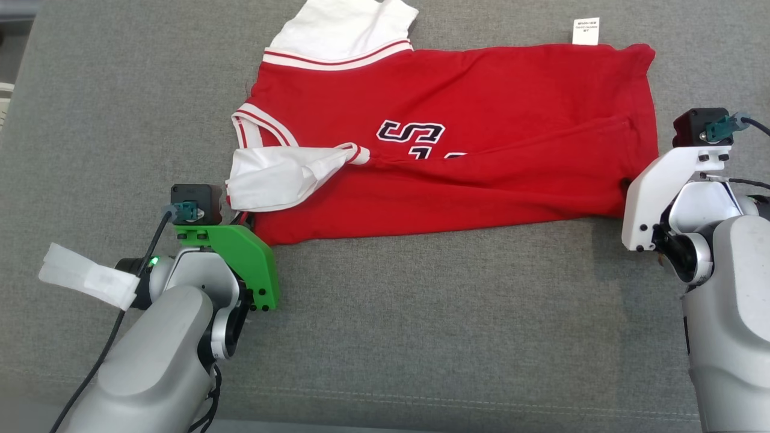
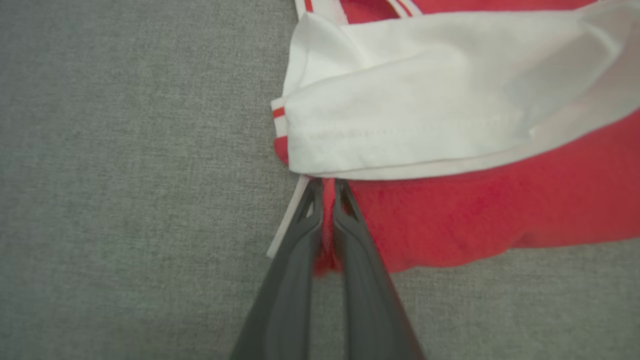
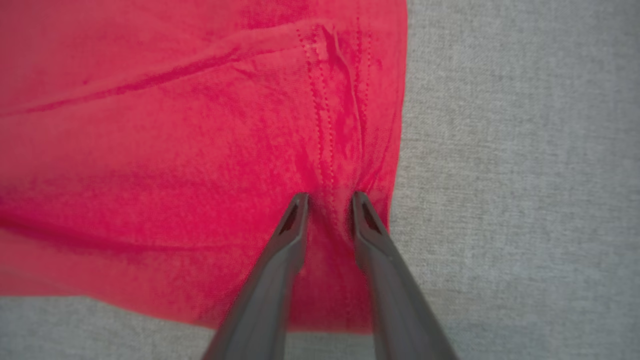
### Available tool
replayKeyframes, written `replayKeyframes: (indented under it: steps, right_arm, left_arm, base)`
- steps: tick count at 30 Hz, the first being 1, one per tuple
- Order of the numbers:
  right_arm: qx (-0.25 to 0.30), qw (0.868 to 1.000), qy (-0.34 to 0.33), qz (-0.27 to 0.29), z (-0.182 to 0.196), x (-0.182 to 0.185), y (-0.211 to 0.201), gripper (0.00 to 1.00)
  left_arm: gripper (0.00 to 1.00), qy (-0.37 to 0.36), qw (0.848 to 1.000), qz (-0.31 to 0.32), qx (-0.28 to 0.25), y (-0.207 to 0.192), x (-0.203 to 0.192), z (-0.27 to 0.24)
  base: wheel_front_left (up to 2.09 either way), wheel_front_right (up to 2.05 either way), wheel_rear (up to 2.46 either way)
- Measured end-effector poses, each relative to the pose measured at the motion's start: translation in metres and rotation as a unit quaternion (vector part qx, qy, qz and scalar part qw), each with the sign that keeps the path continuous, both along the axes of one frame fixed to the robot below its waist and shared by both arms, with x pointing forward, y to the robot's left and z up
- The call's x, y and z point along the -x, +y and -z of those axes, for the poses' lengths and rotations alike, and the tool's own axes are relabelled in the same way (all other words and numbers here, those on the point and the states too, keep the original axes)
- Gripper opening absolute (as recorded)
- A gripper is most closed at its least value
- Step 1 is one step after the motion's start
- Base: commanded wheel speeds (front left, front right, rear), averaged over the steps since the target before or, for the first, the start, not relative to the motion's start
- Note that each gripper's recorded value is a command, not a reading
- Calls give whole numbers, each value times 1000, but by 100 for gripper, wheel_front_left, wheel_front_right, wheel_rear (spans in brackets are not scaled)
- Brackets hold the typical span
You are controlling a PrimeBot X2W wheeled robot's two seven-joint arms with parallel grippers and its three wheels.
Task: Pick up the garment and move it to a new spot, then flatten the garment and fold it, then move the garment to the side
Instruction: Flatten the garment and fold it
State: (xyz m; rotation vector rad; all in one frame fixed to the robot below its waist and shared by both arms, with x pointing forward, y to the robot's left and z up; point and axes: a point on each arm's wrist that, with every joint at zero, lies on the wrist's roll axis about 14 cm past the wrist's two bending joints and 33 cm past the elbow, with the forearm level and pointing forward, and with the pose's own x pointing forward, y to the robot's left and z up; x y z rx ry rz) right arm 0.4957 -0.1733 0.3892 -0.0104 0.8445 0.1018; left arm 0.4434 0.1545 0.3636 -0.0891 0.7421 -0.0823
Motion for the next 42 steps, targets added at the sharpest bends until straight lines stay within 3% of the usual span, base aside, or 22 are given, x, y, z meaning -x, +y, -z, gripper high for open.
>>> replayKeyframes:
  steps: [4, 5, 6, 21, 42]
  right_arm:
    - [0, 1000, 1, 2, 0, 1, -1, 23]
    - [0, 1000, 2, 2, 0, 2, -2, 5]
    - [0, 1000, 3, 3, 0, 2, -2, 0]
    - [-36, 999, -12, 30, -16, 35, -12, 0]
    - [-68, 995, 6, 77, -25, 124, -31, 0]
  left_arm:
    - [0, 1, 1000, 1, 1, -1, 0, 0]
    - [0, 1, 1000, 1, 1, -1, 0, 0]
    - [0, 0, 1000, 2, 1, -1, 0, 0]
    - [0, -12, 1000, 4, 3, 2, 18, -13]
    - [0, 22, 999, 29, 18, -4, 87, -22]
  base:
    - [0, 0, 0]
    - [0, 0, 0]
    - [0, 0, 0]
    - [0, 0, 0]
    - [0, 0, 0]
